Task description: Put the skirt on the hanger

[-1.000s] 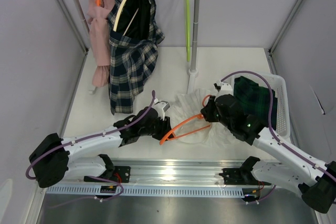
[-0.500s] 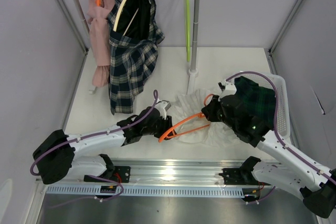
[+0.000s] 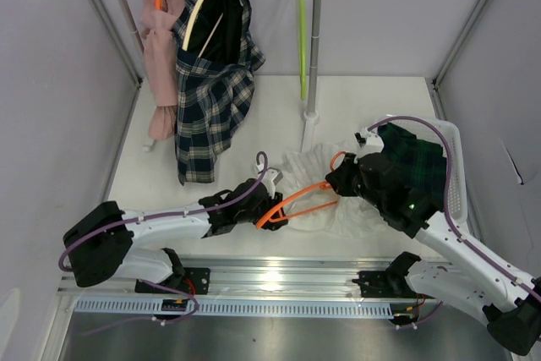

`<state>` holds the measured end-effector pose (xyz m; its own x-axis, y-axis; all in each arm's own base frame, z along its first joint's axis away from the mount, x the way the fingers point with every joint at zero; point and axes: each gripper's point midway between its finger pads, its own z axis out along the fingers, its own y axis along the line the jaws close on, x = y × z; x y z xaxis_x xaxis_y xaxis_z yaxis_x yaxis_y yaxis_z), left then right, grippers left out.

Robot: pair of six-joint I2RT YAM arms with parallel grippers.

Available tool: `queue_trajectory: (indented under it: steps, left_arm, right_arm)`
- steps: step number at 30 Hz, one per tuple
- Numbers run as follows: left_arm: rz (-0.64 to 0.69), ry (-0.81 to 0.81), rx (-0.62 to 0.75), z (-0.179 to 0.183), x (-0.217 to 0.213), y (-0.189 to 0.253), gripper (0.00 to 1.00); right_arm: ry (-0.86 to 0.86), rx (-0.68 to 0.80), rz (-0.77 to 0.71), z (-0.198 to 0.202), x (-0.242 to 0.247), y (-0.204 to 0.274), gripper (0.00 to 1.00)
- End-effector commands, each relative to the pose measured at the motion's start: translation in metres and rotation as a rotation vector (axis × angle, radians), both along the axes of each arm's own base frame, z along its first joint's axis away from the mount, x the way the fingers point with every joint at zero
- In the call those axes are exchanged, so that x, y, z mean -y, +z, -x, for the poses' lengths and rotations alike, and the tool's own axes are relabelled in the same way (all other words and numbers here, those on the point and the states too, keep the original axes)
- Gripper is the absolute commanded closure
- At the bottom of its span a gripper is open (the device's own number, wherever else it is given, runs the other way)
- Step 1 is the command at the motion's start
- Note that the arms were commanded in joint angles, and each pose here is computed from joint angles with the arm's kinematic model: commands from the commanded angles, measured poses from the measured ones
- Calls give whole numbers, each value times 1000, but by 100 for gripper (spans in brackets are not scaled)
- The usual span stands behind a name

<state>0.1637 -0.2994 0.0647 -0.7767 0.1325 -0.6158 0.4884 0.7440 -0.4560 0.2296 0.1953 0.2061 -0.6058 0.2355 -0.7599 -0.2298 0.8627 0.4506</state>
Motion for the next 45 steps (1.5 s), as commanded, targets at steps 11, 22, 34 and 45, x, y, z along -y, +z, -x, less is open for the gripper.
queue_trajectory:
  steps: [11, 22, 34, 45]
  left_arm:
    - [-9, 116, 113, -23, 6, 10, 65]
    - [-23, 118, 145, -22, 19, 12, 72]
    - [-54, 135, 156, -26, 17, 7, 92]
    - [-17, 138, 141, -30, -14, 29, 100]
  right_arm:
    - [0, 25, -71, -1, -3, 14, 100]
    - [1, 20, -73, 0, -3, 12, 100]
    - [-6, 23, -76, -2, -1, 11, 100]
    - [-57, 42, -48, -11, 10, 2, 100]
